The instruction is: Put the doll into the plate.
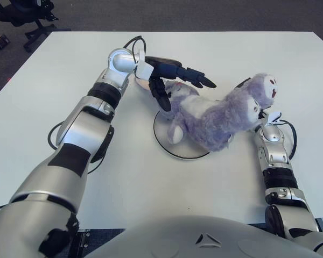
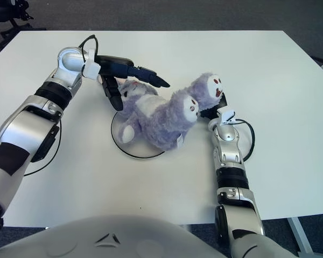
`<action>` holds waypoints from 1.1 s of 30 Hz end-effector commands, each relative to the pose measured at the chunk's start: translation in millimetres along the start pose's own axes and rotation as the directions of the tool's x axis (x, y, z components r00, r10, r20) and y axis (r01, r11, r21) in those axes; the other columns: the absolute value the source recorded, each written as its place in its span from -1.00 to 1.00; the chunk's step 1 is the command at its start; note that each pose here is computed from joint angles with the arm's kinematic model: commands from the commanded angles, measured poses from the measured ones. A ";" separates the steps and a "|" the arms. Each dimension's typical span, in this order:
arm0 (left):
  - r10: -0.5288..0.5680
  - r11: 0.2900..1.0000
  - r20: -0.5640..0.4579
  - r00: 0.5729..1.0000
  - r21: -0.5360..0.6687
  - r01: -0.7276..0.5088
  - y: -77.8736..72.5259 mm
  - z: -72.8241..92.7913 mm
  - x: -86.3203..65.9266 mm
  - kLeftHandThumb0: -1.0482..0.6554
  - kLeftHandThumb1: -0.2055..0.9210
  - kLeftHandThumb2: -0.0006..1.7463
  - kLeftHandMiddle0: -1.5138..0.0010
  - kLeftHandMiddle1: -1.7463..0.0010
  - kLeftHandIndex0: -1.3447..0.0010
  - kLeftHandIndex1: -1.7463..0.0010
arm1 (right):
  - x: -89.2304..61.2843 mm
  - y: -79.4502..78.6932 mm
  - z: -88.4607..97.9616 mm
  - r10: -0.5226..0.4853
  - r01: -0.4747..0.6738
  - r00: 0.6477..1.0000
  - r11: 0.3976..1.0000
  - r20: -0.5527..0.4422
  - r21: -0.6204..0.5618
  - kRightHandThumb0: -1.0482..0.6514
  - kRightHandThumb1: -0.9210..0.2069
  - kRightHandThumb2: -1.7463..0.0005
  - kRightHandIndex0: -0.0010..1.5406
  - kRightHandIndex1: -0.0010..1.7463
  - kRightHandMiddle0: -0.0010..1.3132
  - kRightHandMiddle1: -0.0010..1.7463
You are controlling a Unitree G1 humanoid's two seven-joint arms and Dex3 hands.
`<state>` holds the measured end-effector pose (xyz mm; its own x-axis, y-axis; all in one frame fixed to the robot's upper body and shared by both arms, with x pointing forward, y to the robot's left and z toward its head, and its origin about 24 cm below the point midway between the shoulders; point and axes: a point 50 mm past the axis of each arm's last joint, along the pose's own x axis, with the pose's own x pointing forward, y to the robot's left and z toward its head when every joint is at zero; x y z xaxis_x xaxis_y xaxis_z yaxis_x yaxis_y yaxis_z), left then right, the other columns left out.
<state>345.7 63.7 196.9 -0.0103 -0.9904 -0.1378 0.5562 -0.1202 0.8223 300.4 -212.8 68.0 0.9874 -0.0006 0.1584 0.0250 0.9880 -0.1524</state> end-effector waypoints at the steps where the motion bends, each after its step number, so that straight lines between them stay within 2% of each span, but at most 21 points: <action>1: 0.000 1.000 0.001 1.000 -0.023 0.000 -1.7 -0.8 -0.6 -0.87 1.00 -0.90 0.57 1.00 0.86 0.98 | -3.0 0.2 -4.5 -0.002 0.002 1.000 1.000 -0.028 0.002 -0.20 -0.68 0.13 0.12 1.00 -0.53 1.00; 20: 0.009 1.000 -0.001 1.000 -0.024 -0.009 -2.1 -0.3 -0.3 -0.92 1.00 -0.94 0.85 1.00 0.99 1.00 | -3.1 -0.1 -4.6 -0.006 0.006 1.000 1.000 -0.025 -0.025 -0.20 -0.71 0.15 0.09 1.00 -0.54 1.00; 22: 0.042 0.999 -0.004 0.999 0.001 -0.042 0.6 0.6 -4.6 -0.93 1.00 -0.93 0.87 1.00 1.00 1.00 | -3.1 -0.3 -4.9 -0.006 0.006 1.000 1.000 -0.026 -0.023 -0.20 -0.71 0.15 0.09 1.00 -0.54 1.00; 25: 0.174 0.982 -0.002 0.985 0.079 -0.174 7.5 2.7 -21.1 -0.94 1.00 -0.90 0.91 1.00 1.00 1.00 | -3.6 -0.4 -5.3 -0.006 0.005 1.000 1.000 -0.027 -0.017 -0.20 -0.70 0.15 0.09 1.00 -0.54 1.00; 27: 0.231 0.968 0.005 0.973 0.102 -0.230 10.1 3.2 -26.8 -0.95 1.00 -0.89 0.93 1.00 1.00 1.00 | -3.7 -0.4 -5.4 -0.005 0.005 1.000 1.000 -0.027 -0.016 -0.20 -0.70 0.15 0.09 1.00 -0.54 1.00; 33: 0.366 0.929 -0.002 0.931 0.066 -0.365 25.0 1.4 -42.4 -0.94 1.00 -0.85 0.91 0.99 0.87 0.95 | -3.2 -1.1 -5.4 -0.002 0.002 1.000 1.000 -0.027 -0.014 -0.20 -0.68 0.13 0.12 1.00 -0.53 1.00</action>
<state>353.0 93.1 211.9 0.1502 -0.9813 0.1204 0.4734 0.1782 0.8626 300.4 -211.7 68.1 0.9870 -0.0009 0.1605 0.0286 0.9850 -0.1700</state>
